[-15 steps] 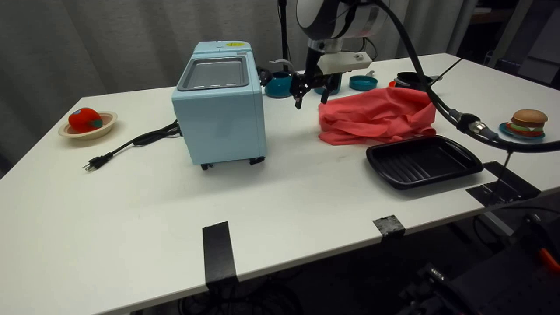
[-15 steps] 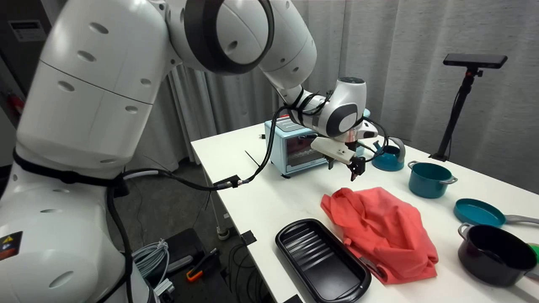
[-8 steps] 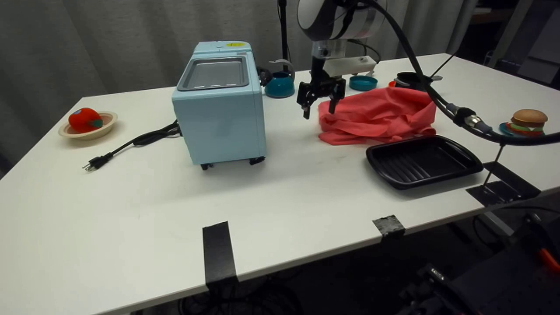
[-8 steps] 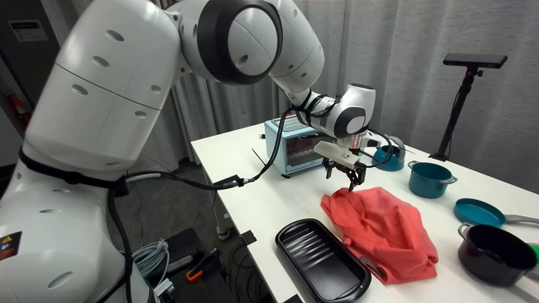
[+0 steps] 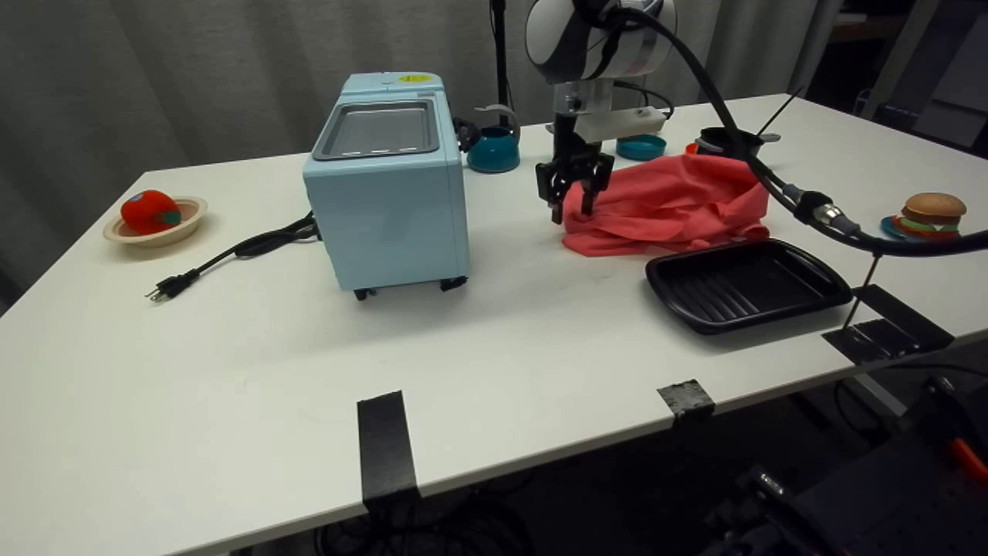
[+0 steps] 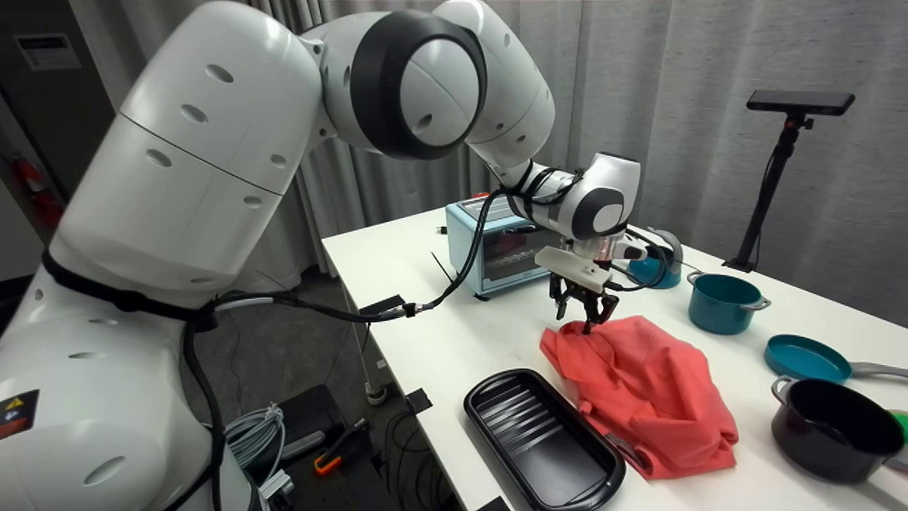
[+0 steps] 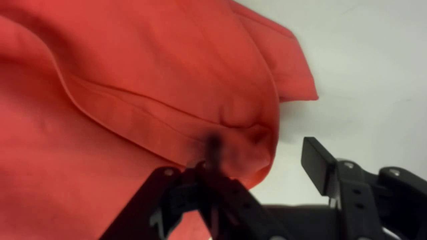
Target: Unfold the shirt
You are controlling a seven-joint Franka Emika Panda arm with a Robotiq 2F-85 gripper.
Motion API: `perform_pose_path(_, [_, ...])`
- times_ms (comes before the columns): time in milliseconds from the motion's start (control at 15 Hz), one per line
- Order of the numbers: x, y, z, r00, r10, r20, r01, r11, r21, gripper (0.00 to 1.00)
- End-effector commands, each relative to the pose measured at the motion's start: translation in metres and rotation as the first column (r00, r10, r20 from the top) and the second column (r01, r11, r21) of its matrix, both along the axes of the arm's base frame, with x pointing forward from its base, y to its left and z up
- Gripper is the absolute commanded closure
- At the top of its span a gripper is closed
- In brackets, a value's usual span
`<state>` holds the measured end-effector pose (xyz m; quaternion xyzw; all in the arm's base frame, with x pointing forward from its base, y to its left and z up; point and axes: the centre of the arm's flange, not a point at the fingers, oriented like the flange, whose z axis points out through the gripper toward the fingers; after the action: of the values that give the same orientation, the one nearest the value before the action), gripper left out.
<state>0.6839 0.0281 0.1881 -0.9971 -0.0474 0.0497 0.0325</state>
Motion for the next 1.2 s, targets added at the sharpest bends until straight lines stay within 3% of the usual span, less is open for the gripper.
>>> perform_pose_path(0, [0.015,-0.002,0.000,1.000,0.011,-0.011,-0.011,1.000,-0.027,0.65])
perform_pose_path(200, [0.014,-0.004,0.007,1.000,0.008,0.003,-0.008,1.000,-0.030,0.89])
perform_pose_path(333, [0.012,-0.004,0.016,1.000,0.009,0.020,-0.008,0.999,-0.039,1.00])
perform_pose_path(533, [0.006,-0.003,0.038,0.998,0.027,0.058,-0.024,0.998,-0.063,1.00])
perform_pose_path(667, [0.005,-0.004,0.062,0.994,0.028,0.106,-0.014,0.991,-0.136,0.99])
perform_pose_path(867, [0.015,-0.012,0.106,0.979,0.017,0.204,0.038,0.964,-0.263,0.99])
perform_pose_path(1133, [0.042,-0.030,0.151,0.935,-0.028,0.352,0.161,0.921,-0.355,0.99])
